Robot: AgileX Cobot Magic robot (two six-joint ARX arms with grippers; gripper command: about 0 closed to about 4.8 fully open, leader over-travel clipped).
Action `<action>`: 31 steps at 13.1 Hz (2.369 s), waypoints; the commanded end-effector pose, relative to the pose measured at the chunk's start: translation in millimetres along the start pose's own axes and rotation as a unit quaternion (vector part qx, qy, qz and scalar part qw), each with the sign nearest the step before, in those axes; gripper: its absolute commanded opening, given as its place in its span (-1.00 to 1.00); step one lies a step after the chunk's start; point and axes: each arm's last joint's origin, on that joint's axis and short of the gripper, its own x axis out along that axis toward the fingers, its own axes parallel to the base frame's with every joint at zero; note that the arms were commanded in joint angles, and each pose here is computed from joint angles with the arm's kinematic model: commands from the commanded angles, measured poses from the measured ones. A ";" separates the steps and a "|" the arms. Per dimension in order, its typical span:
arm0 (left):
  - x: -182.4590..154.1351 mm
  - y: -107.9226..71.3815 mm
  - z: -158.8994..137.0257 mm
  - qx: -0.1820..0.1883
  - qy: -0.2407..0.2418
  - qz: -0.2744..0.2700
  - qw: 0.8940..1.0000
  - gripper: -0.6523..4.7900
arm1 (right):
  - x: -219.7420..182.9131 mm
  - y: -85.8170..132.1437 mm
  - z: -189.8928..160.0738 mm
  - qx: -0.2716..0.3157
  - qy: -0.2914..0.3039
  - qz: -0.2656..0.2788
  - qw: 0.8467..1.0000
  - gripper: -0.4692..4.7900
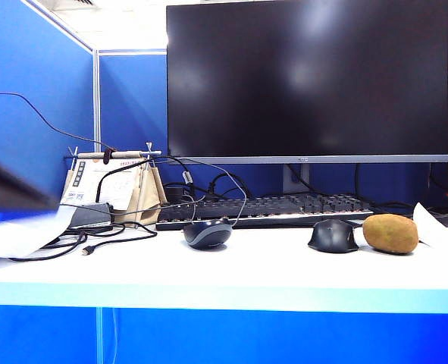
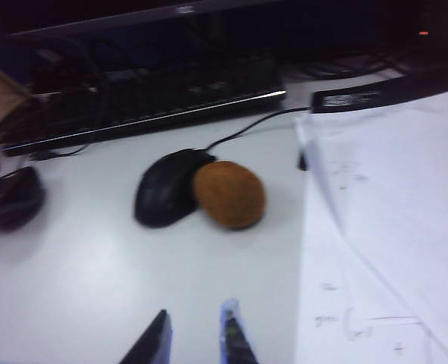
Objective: Pick up the kiwi and place it near the upside-down mouse.
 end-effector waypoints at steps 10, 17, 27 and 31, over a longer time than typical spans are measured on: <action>-10.8 -49.9 123.5 0.073 -0.093 -0.078 0.990 -0.76 | -0.3 3.3 0.3 0.040 0.009 0.052 0.998 -0.46; 14.1 -30.0 115.2 0.025 0.066 0.006 0.997 -0.76 | -3.0 8.0 21.1 0.050 -0.093 0.086 0.991 0.26; 14.1 -32.9 116.0 0.034 0.068 -0.039 0.996 -0.76 | 86.4 -19.6 207.1 -0.100 -0.031 0.256 0.961 0.42; 13.4 -32.2 112.6 0.026 0.083 -0.037 0.996 -0.76 | 141.9 -68.2 171.9 -0.077 0.024 0.220 0.972 0.42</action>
